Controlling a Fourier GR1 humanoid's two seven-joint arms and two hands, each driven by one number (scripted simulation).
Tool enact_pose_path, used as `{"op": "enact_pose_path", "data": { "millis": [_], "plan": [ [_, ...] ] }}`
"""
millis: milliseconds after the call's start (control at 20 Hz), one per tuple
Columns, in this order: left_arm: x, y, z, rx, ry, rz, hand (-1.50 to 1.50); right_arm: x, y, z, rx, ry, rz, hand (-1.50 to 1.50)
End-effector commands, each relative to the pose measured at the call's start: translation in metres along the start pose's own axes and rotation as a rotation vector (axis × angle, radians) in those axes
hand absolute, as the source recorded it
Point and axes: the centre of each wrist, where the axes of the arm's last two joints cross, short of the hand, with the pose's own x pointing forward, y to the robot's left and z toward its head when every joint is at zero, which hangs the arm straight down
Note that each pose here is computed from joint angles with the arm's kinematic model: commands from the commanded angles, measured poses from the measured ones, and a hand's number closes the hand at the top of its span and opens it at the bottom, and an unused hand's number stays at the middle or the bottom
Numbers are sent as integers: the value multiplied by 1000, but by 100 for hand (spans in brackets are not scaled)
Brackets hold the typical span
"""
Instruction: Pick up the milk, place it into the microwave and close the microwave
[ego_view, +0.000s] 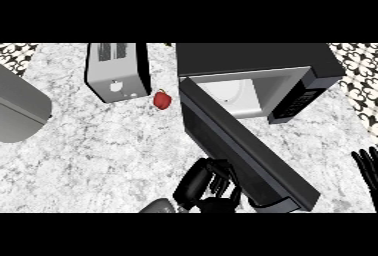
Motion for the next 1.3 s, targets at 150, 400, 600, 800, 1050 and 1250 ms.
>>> {"op": "enact_pose_path", "data": {
  "millis": [150,400,600,800,1050,1250],
  "plan": [
    [6,-5,-20,-8,9,17,150,37,-9,-21,131,-88,-76,-150],
    [19,-2,-32,74,-37,78,150,47,10,-34,194,-93,-114,-150],
    [30,3,-45,163,-67,79,150,63,-2,-47,230,-113,-81,-150],
    [31,14,-55,311,-60,90,150,72,-6,-55,244,-119,-54,-150],
    [47,25,-78,379,-55,98,-150,89,-17,-72,248,-157,-19,-150],
    [49,33,-90,444,-2,83,-150,105,-26,-86,265,-194,47,-150]
  ]
}}
